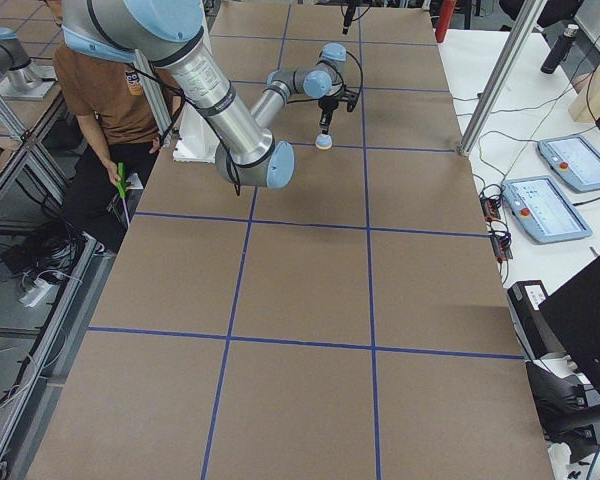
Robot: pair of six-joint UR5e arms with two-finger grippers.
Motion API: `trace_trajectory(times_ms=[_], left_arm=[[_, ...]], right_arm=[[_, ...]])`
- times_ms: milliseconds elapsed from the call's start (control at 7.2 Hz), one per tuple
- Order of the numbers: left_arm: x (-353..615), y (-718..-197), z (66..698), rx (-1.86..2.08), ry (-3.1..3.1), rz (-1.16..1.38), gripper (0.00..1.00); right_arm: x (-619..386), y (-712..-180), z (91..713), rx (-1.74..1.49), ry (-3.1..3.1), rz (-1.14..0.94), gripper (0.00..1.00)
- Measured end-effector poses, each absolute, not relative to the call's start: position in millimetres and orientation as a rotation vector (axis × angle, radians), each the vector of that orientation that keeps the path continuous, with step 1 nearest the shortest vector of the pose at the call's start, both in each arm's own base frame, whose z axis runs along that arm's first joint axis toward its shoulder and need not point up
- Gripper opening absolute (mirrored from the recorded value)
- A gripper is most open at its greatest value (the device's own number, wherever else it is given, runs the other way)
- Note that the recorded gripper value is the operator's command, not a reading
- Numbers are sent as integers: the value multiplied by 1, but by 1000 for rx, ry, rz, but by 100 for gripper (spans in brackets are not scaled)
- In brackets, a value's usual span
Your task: Place and press bell with both arms
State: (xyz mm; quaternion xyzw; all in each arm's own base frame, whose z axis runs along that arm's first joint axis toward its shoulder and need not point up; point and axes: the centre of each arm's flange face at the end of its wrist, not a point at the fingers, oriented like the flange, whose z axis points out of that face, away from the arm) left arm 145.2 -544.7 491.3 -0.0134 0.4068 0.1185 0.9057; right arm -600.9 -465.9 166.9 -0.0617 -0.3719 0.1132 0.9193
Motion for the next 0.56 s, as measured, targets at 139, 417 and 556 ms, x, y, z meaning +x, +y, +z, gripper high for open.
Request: trace_trajectory(times_ms=[139, 417, 556], left_arm=[[145, -544, 491, -27, 840, 244, 99], [144, -544, 490, -27, 840, 243, 99], [144, -543, 490, -25, 841, 244, 99]], right_arm=[[-553, -477, 189, -129, -794, 230, 0], [-428, -488, 271, -57, -803, 142, 0], [-366, -498, 315, -23, -786, 77, 0]])
